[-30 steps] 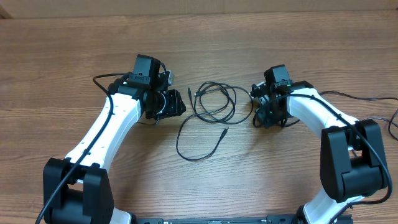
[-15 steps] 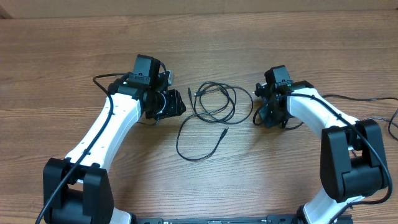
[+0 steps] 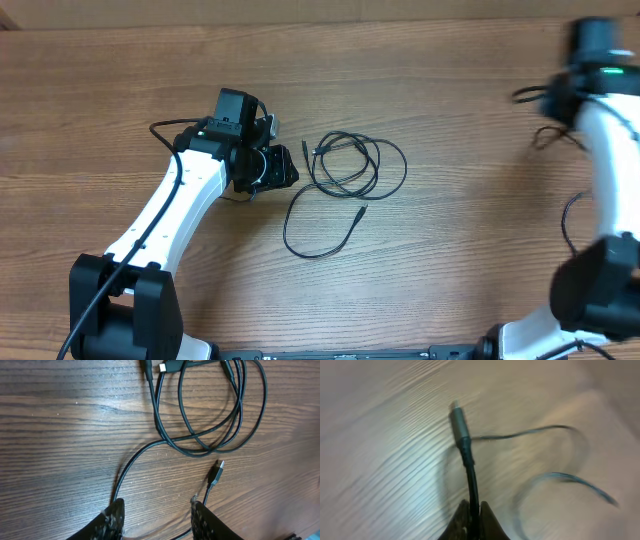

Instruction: Untangle cables

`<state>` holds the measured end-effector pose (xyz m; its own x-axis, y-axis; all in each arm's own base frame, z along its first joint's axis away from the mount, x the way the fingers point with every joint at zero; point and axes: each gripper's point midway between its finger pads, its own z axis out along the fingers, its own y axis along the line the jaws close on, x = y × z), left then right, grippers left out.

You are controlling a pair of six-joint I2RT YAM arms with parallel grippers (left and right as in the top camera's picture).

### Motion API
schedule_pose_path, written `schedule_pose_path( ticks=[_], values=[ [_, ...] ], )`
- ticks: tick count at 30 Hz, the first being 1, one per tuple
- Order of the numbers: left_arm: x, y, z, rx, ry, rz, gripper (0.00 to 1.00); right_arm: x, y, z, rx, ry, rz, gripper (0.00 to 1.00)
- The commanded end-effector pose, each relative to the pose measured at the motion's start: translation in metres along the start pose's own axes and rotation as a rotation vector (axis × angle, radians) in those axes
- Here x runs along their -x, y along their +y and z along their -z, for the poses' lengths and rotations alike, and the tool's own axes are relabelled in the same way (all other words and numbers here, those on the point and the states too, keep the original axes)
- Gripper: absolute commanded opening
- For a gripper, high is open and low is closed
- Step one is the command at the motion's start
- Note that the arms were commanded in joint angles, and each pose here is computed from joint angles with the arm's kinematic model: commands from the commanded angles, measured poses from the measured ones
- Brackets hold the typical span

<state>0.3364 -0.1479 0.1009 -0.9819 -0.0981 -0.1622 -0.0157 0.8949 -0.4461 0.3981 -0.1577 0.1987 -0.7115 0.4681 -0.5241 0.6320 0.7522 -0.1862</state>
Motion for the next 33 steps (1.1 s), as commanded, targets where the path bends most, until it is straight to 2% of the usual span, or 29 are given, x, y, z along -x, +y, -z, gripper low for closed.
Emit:
schedule_pose_path(
  ticks=[1,4,5,7,8,9,11,15,19,23,26,28,33],
  values=[
    [0.001,-0.001,0.000,-0.004,0.002,-0.023,0.43,0.007,-0.075,-0.007,-0.112,0.022,-0.252,0.04],
    [0.001,-0.002,0.000,-0.004,0.003,-0.023,0.43,-0.002,-0.115,-0.017,-0.162,0.077,-0.326,0.04],
    [0.001,-0.002,0.000,-0.004,0.003,-0.023,0.43,-0.006,-0.134,-0.022,-0.167,0.102,-0.388,0.21],
    [0.001,-0.001,0.000,-0.003,0.003,-0.023,0.43,-0.009,-0.142,-0.027,-0.126,0.124,-0.433,0.56],
    [0.001,-0.002,0.000,-0.004,0.003,-0.023,0.43,-0.009,-0.140,-0.029,-0.068,0.138,-0.461,0.68],
    [0.001,-0.002,0.000,-0.004,0.003,-0.023,0.43,-0.009,-0.136,-0.030,-0.020,0.149,-0.477,0.78],
    [0.001,-0.002,0.000,-0.004,0.002,-0.023,0.43,-0.008,-0.121,-0.030,0.100,0.177,-0.503,0.87],
    [0.001,-0.002,0.000,-0.004,0.002,-0.023,0.43,-0.006,-0.080,-0.020,0.337,0.227,-0.502,0.91],
    [0.002,-0.002,0.000,-0.004,0.001,-0.023,0.43,-0.012,-0.030,0.001,0.561,0.270,-0.343,0.91],
    [0.005,-0.003,0.000,-0.008,-0.012,-0.029,0.44,-0.033,0.013,0.019,0.620,0.305,-0.123,0.93],
    [0.009,-0.004,0.000,-0.013,-0.028,-0.036,0.55,-0.054,0.050,0.034,0.667,0.335,0.060,0.93],
    [0.012,-0.004,0.000,-0.010,-0.041,-0.041,0.58,-0.068,0.073,0.041,0.684,0.358,0.153,0.93],
    [0.018,0.003,0.000,0.035,-0.071,-0.045,0.58,-0.115,0.127,0.049,0.656,0.404,0.368,0.92]
  ],
)
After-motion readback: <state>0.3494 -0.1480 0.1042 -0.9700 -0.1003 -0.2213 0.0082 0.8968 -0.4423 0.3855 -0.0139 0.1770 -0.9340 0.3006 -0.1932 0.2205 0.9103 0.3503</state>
